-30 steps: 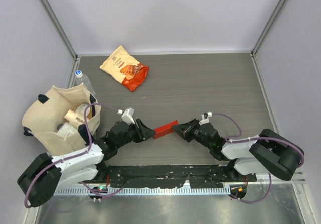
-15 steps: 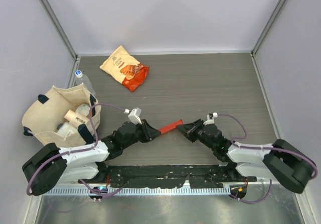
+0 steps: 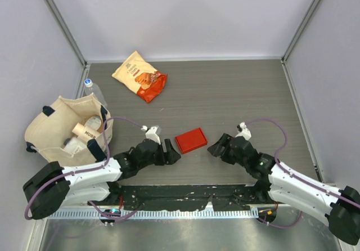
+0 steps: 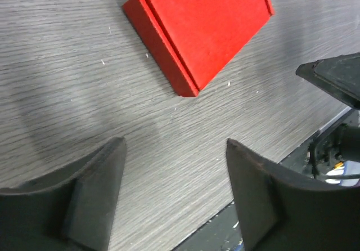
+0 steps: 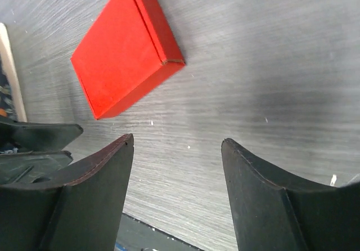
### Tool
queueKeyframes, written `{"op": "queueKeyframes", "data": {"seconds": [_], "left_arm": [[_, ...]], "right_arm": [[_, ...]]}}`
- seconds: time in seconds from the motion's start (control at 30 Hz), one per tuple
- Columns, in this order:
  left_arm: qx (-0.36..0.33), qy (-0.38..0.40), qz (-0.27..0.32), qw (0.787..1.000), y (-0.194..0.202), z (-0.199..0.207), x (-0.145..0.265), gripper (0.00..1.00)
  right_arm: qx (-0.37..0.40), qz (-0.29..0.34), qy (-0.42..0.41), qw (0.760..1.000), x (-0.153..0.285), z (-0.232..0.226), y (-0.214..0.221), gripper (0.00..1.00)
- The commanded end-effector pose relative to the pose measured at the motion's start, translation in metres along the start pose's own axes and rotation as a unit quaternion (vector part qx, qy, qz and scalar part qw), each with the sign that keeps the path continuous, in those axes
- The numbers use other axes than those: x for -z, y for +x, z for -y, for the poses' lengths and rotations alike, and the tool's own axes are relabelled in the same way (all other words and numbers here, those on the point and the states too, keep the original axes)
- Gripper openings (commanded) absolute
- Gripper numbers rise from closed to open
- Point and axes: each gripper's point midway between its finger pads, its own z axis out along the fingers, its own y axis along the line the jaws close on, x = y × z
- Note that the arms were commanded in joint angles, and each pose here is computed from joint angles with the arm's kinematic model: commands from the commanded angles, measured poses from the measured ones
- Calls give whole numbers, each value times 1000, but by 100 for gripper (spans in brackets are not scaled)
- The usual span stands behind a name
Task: Fold the paper box
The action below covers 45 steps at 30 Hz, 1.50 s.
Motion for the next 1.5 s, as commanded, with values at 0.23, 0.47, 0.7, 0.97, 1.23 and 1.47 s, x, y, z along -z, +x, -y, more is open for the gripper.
{"op": "queueKeyframes", "data": {"seconds": [0.23, 0.47, 0.7, 0.97, 1.23, 1.47], "left_arm": [[144, -81, 1, 986, -57, 3, -30, 78], [163, -74, -29, 983, -51, 9, -65, 61], [153, -39, -73, 985, -43, 31, -93, 49], [129, 45, -105, 985, -46, 104, -127, 35], [111, 124, -197, 966, 16, 203, -163, 31], [111, 153, -240, 952, 50, 243, -170, 31]], "right_arm": [[185, -81, 58, 978, -29, -39, -62, 69], [211, -150, 35, 965, -65, -37, -65, 66], [181, -142, 19, 973, -75, -38, -65, 60], [0, -62, 100, 993, -46, 10, -108, 50], [-123, -8, 202, 972, 24, 63, -126, 51], [-173, -68, 339, 922, 67, 103, -81, 52]]}}
